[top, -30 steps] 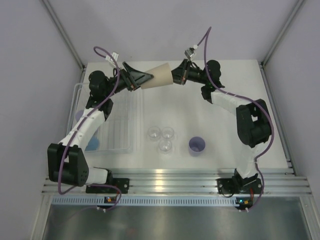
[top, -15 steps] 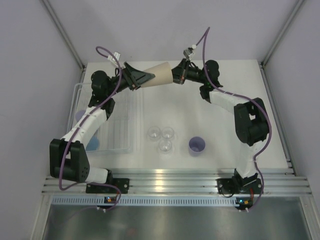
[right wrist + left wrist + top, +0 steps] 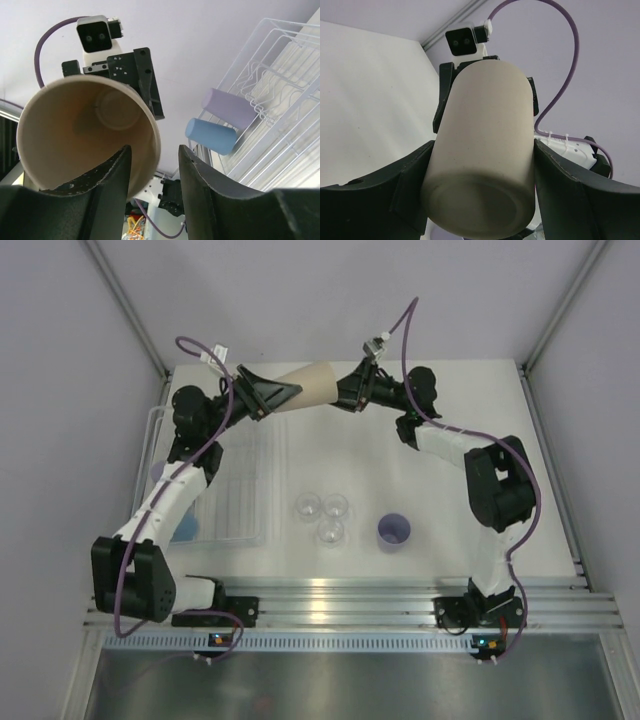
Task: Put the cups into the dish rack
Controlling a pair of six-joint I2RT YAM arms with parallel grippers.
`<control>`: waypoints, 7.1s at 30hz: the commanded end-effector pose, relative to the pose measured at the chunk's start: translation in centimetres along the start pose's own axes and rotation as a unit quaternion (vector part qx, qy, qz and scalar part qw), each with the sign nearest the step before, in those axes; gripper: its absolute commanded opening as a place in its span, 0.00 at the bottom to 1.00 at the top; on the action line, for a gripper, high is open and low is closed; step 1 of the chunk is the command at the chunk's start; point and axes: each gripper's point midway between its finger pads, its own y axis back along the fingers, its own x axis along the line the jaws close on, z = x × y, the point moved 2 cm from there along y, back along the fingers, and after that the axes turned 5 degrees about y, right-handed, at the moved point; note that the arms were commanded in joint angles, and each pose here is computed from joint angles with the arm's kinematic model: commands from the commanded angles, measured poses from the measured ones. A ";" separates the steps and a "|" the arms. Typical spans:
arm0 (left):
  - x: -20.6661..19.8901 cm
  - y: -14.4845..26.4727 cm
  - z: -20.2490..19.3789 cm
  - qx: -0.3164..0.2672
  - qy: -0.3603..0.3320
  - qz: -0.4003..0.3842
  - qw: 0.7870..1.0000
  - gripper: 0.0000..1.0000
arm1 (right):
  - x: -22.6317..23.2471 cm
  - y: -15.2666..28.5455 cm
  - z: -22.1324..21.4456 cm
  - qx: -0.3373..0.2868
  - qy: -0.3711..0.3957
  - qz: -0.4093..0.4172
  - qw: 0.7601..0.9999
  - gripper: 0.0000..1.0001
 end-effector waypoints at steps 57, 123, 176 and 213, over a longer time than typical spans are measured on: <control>15.8 23.3 -0.4 0.001 -0.060 0.692 0.720 0.00 | -2.3 6.6 1.6 0.006 0.143 -0.144 0.979 0.48; 19.2 21.2 1.9 0.020 -0.064 0.700 0.711 0.98 | -2.6 8.7 2.2 -0.001 0.156 -0.191 0.969 0.51; 5.5 10.2 4.4 -0.034 -0.135 0.336 0.931 0.98 | -2.4 23.6 -19.5 0.219 0.123 -0.565 0.786 0.50; 3.8 10.4 4.9 -0.056 -0.145 0.323 0.933 0.98 | -1.3 16.7 -7.2 0.197 0.233 -0.573 0.761 0.00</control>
